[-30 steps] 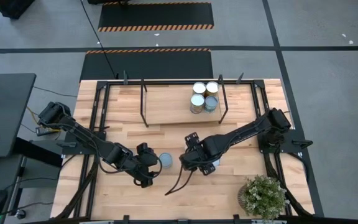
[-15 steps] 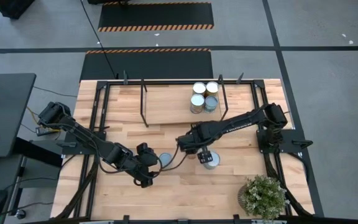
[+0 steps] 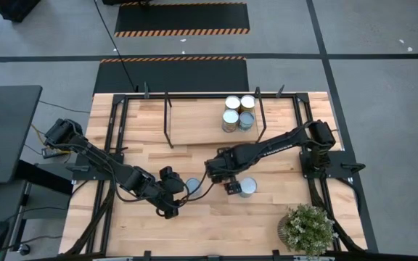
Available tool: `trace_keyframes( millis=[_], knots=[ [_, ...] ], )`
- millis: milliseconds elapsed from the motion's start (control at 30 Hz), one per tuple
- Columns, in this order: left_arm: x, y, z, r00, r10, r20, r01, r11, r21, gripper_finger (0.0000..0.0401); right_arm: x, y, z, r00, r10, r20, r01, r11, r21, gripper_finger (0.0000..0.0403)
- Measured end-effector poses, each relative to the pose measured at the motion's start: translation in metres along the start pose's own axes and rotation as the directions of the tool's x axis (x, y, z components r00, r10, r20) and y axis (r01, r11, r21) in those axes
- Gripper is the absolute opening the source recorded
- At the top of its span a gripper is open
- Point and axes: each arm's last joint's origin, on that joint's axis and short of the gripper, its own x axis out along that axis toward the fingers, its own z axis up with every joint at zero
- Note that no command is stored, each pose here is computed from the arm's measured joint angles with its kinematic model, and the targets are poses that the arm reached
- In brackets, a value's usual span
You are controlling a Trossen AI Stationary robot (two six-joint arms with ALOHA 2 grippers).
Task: Pick and place cans onto a shelf
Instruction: Put the canned pineapple on the shelf
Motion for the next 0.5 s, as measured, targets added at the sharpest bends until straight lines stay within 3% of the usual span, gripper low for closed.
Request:
trace_keyframes(
  millis=[133, 300, 500],
  knots=[
    [0.000, 0.000, 0.000, 1.000, 0.000, 0.000, 0.000, 1.000, 0.000, 0.0288, 0.006, 0.000, -0.001, 1.000, -0.001, 0.016, 0.001, 1.000, -0.004, 0.0377],
    [0.000, 0.000, 0.000, 1.000, 0.000, 0.000, 0.000, 1.000, 0.000, 0.0288, 0.004, -0.003, 0.001, 1.000, -0.004, 0.030, 0.004, 1.000, -0.012, 0.0332],
    [0.000, 0.000, 0.000, 1.000, -0.004, -0.002, 0.004, 1.000, -0.001, 0.0288, -0.023, -0.016, 0.009, 0.998, -0.068, 0.002, 0.068, 0.994, -0.091, 0.0325]
  ],
)
